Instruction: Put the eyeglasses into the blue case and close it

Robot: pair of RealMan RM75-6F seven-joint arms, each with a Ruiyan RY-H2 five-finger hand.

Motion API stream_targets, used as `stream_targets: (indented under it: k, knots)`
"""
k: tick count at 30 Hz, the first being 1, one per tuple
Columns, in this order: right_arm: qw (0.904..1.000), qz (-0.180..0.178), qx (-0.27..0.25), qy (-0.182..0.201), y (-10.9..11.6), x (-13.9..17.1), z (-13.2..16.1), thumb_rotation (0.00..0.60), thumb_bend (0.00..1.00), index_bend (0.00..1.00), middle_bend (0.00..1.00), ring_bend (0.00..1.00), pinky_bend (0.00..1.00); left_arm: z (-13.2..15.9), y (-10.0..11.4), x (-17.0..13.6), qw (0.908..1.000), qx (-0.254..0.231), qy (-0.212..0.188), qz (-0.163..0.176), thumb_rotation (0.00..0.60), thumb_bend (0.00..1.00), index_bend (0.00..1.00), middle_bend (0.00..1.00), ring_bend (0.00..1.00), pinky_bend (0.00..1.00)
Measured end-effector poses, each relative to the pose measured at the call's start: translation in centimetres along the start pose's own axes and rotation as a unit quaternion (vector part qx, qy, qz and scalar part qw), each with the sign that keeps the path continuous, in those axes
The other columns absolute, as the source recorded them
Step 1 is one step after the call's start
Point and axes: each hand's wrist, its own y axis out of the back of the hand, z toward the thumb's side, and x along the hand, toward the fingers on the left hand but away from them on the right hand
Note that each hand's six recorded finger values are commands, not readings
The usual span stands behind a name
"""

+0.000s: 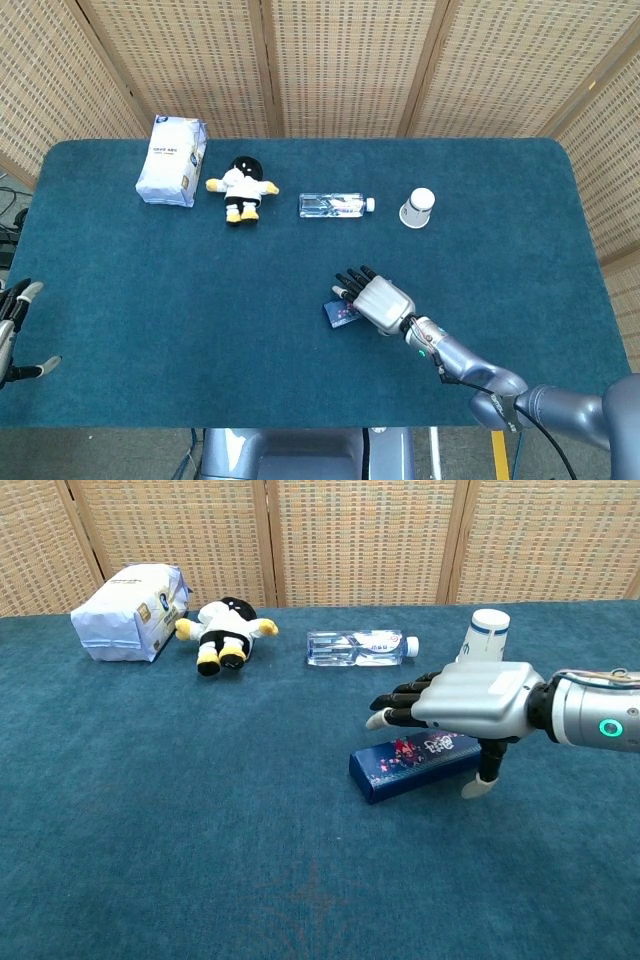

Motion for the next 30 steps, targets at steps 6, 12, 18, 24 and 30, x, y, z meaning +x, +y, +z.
stream_targets:
  k: [6, 12, 18, 24, 30]
  knots:
    - [0.9997, 0.019, -0.013, -0.008, -0.5, -1.4, -0.1, 0.600, 0.13, 0.00, 0.07, 0.00, 0.11, -0.2, 0.0, 0.1, 1.0000, -0.002, 0.003, -0.001, 0.600, 0.14, 0.00, 0.00, 0.00, 0.00]
    - [0.9991, 0.019, -0.034, -0.016, -0.4, -2.0, -0.2, 0.600, 0.16, 0.12, 0.26, 0.00, 0.11, -0.2, 0.0, 0.2, 1.0000, -0.003, 0.004, -0.002, 0.600, 0.14, 0.00, 0.00, 0.00, 0.00]
    - [0.9989, 0.010, -0.039, -0.022, -0.2, -2.1, -0.4, 0.600, 0.24, 0.33, 0.43, 0.03, 0.11, -0.1, 0.0, 0.2, 1.0000, -0.002, 0.003, -0.003, 0.600, 0.15, 0.00, 0.00, 0.00, 0.00]
    - [0.9989, -0.006, -0.038, -0.027, -0.2, -2.1, -0.5, 0.600, 0.32, 0.45, 0.52, 0.11, 0.11, -0.1, 0.0, 0.1, 1.0000, -0.003, 0.002, -0.002, 0.600, 0.15, 0.00, 0.00, 0.00, 0.00]
    - [0.9988, -0.010, -0.041, -0.026, -0.3, -2.1, -0.5, 0.600, 0.30, 0.43, 0.44, 0.12, 0.11, -0.1, 0.0, 0.1, 1.0000, -0.003, 0.002, -0.003, 0.600, 0.15, 0.00, 0.00, 0.00, 0.00]
